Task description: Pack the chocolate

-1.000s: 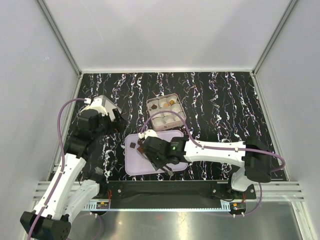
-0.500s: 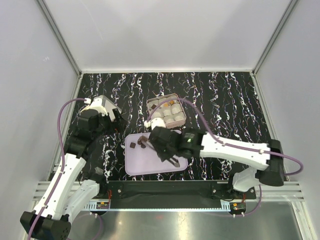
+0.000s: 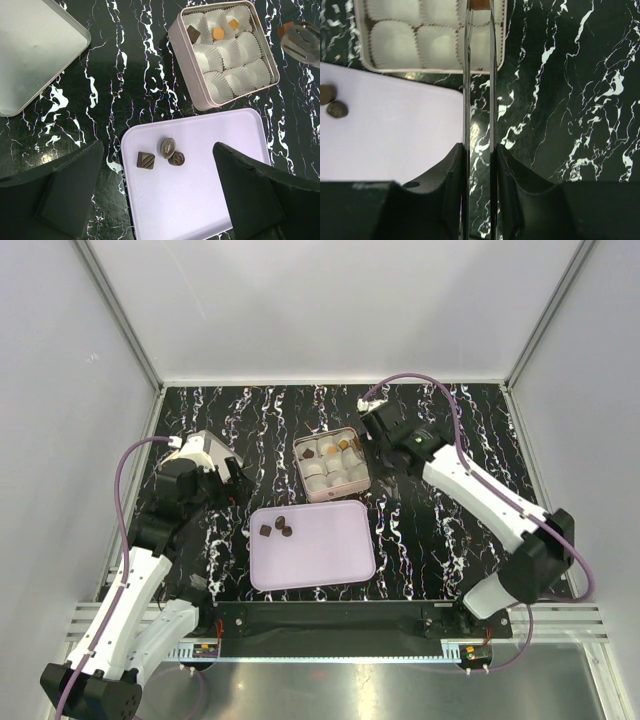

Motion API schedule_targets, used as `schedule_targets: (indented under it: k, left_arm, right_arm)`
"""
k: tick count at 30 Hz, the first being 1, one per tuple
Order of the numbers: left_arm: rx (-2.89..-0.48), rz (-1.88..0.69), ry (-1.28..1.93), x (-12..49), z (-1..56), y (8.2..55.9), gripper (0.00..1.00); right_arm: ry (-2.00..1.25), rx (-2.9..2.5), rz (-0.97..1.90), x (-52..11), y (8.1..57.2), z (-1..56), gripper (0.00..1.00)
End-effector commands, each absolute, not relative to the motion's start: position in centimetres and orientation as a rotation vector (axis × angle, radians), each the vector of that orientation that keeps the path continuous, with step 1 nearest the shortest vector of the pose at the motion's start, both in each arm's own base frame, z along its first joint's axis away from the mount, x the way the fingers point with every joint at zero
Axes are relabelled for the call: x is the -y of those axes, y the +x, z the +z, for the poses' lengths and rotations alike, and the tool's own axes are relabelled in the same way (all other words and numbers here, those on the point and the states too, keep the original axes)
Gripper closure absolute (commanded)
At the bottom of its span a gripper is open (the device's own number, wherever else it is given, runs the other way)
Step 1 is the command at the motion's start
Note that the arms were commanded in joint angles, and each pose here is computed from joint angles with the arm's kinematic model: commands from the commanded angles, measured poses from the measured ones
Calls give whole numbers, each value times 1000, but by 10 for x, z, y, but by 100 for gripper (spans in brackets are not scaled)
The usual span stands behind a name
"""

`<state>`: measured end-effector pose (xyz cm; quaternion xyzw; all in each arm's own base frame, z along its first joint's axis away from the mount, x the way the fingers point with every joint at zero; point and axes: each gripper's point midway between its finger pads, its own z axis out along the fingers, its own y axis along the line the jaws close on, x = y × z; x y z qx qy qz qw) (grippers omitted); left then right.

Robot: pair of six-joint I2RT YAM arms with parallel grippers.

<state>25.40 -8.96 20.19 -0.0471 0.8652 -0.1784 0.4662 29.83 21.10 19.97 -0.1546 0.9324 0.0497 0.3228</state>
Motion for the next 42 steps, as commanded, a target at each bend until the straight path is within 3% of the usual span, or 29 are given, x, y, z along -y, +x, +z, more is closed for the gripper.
schedule_targets:
  k: [1, 12, 32, 42]
  left_arm:
    - [-2071, -451, -109, 91, 220, 261, 1]
    - [-2075, -458, -105, 92, 219, 261, 1]
    - [-2074, -460, -105, 92, 219, 261, 1]
    - [-2075, -455, -108, 92, 219, 261, 1]
  right_arm:
    - [-431, -2377, 223, -226, 330, 209, 73]
    - [-417, -2428, 207, -233, 362, 177, 70]
    - [-385, -2472, 174, -217, 344, 163, 69]
    - [-378, -2480, 167, -216, 343, 159, 62]
